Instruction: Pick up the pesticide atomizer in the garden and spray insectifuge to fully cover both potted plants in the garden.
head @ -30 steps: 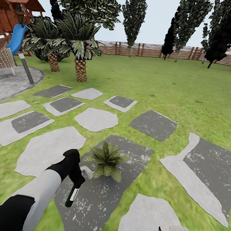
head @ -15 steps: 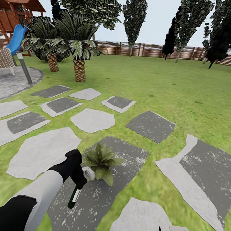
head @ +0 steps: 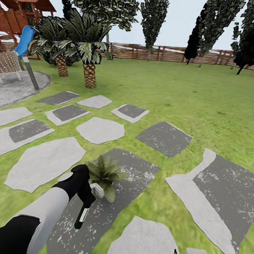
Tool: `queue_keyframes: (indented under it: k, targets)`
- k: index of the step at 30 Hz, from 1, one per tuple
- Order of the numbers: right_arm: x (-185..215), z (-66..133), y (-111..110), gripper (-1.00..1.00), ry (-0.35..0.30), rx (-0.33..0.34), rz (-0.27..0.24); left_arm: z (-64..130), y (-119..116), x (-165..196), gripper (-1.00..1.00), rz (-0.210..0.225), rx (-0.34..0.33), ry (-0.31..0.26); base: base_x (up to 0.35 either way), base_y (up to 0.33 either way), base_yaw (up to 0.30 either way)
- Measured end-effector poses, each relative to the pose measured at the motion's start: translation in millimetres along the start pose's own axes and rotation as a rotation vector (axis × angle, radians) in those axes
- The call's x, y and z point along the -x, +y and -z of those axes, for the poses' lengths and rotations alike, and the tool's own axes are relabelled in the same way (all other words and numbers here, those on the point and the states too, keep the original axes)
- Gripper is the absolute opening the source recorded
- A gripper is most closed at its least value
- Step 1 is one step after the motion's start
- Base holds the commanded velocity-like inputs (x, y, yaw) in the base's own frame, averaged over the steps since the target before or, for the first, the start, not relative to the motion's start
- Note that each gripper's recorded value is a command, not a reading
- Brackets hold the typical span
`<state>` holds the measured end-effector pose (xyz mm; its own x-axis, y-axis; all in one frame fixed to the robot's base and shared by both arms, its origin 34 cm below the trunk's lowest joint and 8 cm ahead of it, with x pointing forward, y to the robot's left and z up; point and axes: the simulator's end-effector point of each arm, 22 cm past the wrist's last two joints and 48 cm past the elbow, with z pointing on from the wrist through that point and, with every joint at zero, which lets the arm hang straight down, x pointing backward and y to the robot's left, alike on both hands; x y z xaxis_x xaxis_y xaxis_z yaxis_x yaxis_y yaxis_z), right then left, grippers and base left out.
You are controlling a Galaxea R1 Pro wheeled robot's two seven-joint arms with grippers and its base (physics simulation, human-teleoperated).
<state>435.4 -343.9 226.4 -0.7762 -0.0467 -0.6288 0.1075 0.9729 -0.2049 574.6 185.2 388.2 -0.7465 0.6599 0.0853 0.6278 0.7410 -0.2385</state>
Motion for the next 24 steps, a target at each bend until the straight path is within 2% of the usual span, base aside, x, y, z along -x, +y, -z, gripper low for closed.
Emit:
queue_keyframes:
  k: [9, 15, 24]
  targets:
    - [-0.3, 0.2, 0.5, 1.0, 0.001, 0.001, 0.0, -2.7, 2.3, -1.5, -1.0, 0.012, 0.008, -0.006, 0.069, -0.272, 0.275]
    - [0.0, 0.1, 0.3, 1.0, 0.0, 0.001, 0.0, -2.7, 2.0, -1.1, -1.0, 0.011, 0.008, -0.007, 0.14, -0.249, 0.069]
    - [-0.2, -0.1, 0.7, 1.0, 0.0, 0.002, 0.001, -0.9, 3.2, 1.1, -1.0, 0.01, 0.012, -0.014, -0.154, -0.25, 0.251]
